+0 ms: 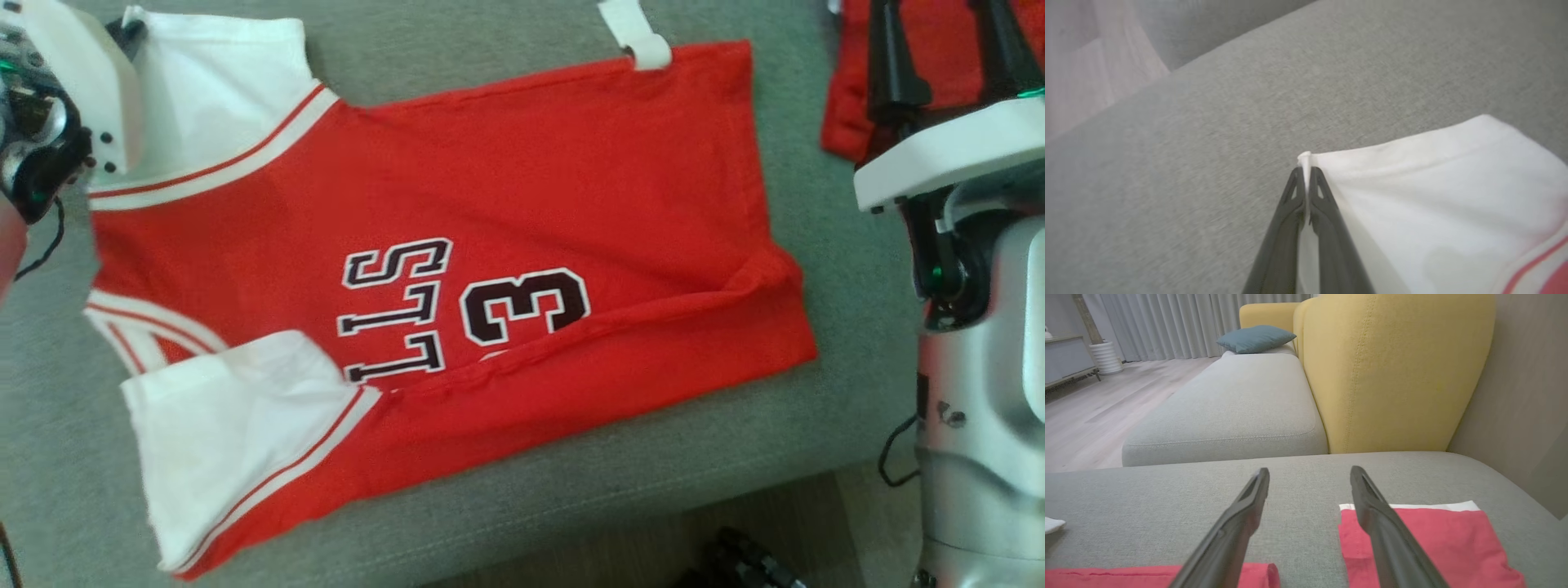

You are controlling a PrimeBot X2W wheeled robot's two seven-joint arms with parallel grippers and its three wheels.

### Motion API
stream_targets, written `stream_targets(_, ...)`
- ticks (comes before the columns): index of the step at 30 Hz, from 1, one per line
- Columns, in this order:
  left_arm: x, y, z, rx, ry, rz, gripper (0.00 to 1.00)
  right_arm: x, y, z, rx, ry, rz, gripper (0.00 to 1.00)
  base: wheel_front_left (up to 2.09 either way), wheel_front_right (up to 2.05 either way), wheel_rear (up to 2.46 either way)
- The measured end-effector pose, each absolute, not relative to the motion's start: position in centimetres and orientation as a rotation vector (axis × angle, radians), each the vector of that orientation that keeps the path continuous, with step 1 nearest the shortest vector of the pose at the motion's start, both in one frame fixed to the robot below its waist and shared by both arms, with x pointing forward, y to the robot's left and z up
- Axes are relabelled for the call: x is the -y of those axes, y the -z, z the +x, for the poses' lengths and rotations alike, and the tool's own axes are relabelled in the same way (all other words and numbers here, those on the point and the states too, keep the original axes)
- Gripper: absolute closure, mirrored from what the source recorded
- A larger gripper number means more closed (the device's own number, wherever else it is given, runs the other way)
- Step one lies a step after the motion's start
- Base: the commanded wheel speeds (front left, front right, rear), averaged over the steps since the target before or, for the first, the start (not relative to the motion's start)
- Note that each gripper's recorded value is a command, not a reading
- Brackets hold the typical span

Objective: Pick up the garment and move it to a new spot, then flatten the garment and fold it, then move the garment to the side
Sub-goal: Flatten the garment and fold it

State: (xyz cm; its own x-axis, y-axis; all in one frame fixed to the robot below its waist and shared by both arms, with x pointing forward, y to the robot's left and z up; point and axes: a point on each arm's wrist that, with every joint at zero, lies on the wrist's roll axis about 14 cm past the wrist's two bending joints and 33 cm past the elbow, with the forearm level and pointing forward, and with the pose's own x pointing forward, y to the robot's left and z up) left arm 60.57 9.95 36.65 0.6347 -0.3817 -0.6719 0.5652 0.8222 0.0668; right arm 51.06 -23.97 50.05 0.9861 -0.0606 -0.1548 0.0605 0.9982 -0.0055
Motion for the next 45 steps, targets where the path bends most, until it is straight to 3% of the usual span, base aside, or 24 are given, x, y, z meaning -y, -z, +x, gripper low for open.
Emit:
stream_targets(16, -12.0, -47.3, 58.3, -0.278, 0.490, 0.227, 1.00, 18.1, -47.1, 52.7, -0.320, -0.071, 0.141, 0.00, 0.00, 0.00, 0.00)
stream_targets(34, -11.6, -49.1, 53.5, -0.229, 0.528, 0.233, 1.00, 18.0, -39.6, 51.0, -0.727, -0.104, 0.134, 0.00, 0.00, 0.00, 0.00)
stream_targets(45, -11.5, -48.5, 53.4, -0.248, 0.534, 0.238, 1.00, 18.1, -38.7, 52.0, -0.754, -0.111, 0.090, 0.00, 0.00, 0.00, 0.00)
